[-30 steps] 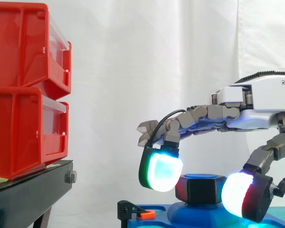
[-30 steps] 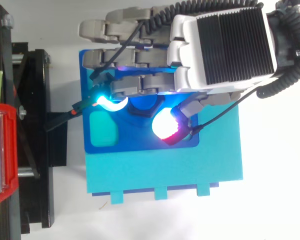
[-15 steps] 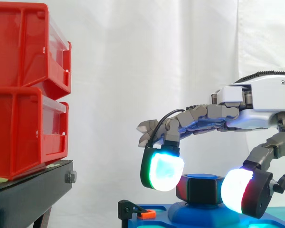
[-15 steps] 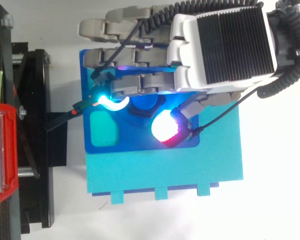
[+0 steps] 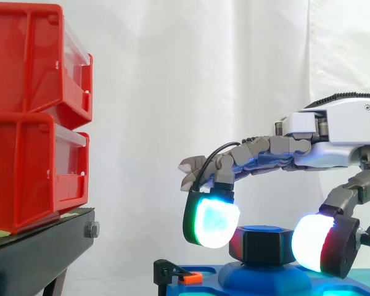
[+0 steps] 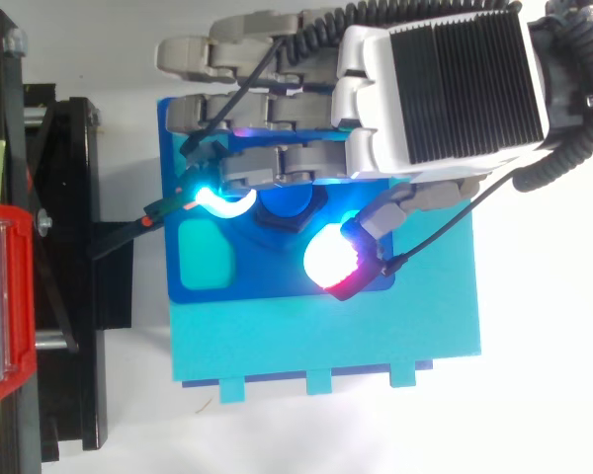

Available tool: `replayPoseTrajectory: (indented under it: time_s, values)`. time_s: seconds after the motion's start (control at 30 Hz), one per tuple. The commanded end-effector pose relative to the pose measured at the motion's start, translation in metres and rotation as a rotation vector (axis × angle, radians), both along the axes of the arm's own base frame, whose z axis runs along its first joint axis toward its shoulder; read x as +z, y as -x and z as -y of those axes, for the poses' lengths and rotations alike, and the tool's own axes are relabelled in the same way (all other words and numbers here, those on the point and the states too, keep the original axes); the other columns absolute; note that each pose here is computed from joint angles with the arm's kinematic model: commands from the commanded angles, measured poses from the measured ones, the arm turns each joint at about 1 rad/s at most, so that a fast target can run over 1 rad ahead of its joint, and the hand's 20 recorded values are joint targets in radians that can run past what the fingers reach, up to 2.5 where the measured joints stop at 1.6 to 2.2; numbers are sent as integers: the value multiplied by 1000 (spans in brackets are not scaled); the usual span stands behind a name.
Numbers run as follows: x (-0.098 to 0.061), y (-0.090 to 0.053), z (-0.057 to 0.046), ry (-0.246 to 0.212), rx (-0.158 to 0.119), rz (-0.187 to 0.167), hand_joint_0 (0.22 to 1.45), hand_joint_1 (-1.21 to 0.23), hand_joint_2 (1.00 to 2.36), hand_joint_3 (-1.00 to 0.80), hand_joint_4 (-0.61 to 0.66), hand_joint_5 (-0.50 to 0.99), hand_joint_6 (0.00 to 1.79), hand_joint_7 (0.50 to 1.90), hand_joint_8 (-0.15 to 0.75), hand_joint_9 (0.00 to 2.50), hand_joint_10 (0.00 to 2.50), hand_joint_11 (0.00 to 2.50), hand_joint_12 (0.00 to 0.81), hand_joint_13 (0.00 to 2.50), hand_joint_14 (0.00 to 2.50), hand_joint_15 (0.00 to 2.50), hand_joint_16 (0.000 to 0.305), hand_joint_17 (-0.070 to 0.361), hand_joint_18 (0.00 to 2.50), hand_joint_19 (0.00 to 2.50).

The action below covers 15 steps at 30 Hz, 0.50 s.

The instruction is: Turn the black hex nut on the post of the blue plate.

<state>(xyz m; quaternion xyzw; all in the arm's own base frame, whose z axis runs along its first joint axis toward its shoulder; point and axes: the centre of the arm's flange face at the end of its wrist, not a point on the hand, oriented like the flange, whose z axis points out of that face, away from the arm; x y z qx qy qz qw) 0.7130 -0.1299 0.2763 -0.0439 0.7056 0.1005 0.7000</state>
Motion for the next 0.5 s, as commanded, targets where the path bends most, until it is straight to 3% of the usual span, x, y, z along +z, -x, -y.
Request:
replayPoseTrajectory:
  time_s: [0.0, 0.47]
  values:
    - [0, 0, 1, 1, 2, 0, 403, -606, 1000, -500, 425, -90, 502, 1103, 64, 207, 94, 419, 288, 90, 0, 28, 44, 100, 189, 223]
    - [8, -1, 5, 9, 15, 17, 400, -588, 1000, -500, 431, -90, 502, 1103, 65, 196, 150, 396, 289, 91, 0, 21, 44, 100, 190, 227]
